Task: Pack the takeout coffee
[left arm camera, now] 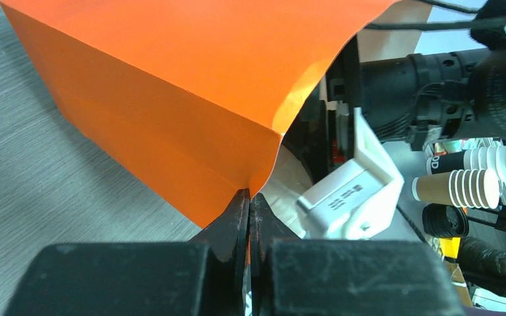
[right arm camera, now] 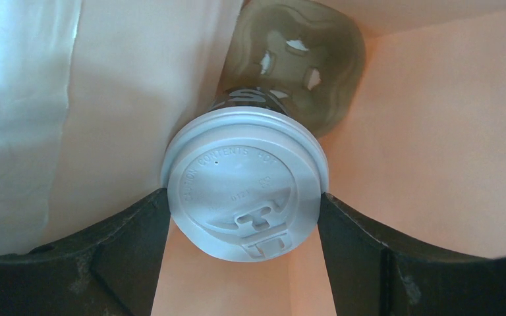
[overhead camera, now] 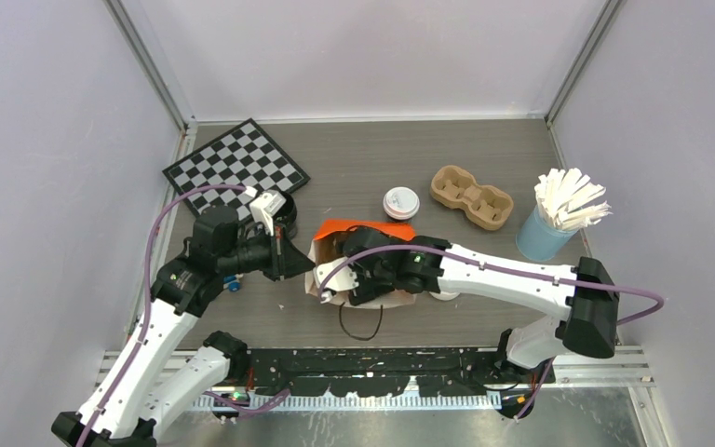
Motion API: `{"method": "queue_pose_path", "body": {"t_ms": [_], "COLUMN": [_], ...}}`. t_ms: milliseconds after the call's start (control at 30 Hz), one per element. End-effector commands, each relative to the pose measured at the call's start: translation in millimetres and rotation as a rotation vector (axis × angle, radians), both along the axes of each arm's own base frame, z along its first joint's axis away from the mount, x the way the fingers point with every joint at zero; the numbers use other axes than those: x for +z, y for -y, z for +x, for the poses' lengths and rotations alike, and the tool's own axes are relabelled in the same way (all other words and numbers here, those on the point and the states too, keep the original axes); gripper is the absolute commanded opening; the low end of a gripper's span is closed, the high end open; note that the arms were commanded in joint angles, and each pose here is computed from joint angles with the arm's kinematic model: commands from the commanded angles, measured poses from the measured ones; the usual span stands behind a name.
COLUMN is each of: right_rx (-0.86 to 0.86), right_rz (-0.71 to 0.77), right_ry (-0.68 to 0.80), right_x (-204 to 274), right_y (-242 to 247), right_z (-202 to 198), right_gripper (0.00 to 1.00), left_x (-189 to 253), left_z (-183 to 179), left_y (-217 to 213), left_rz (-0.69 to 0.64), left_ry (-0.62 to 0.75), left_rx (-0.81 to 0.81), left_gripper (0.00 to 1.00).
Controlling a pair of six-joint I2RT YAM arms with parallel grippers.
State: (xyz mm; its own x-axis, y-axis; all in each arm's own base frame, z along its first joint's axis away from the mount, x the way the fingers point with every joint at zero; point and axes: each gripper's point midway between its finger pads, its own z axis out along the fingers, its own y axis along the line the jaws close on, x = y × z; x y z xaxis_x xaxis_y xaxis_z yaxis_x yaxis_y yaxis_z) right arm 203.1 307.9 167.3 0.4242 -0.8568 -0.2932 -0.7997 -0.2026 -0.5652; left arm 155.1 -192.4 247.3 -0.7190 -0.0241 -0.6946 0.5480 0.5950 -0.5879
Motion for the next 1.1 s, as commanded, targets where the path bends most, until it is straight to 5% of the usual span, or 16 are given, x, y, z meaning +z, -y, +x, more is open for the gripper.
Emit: {"method": "queue_pose_path", "body": {"t_ms": [0,1067], "right_rx": [0.028,-0.06], "right_rz": [-0.007,-0.084], "right_ry": [0.033,0.217], "right_x": [0,20], "right_y": [-10,25], "right_z": [8,17], "right_gripper": [0.73,0.71], "left_x": [11,5], "left_z": [-1,-3], "left_y": [4,-5], "left_rz": [-0.035,0.006], "left_ry": [0.009,0.008], "left_rx": [-0.017,0.012], "left_gripper": [0.0,0.0]}}
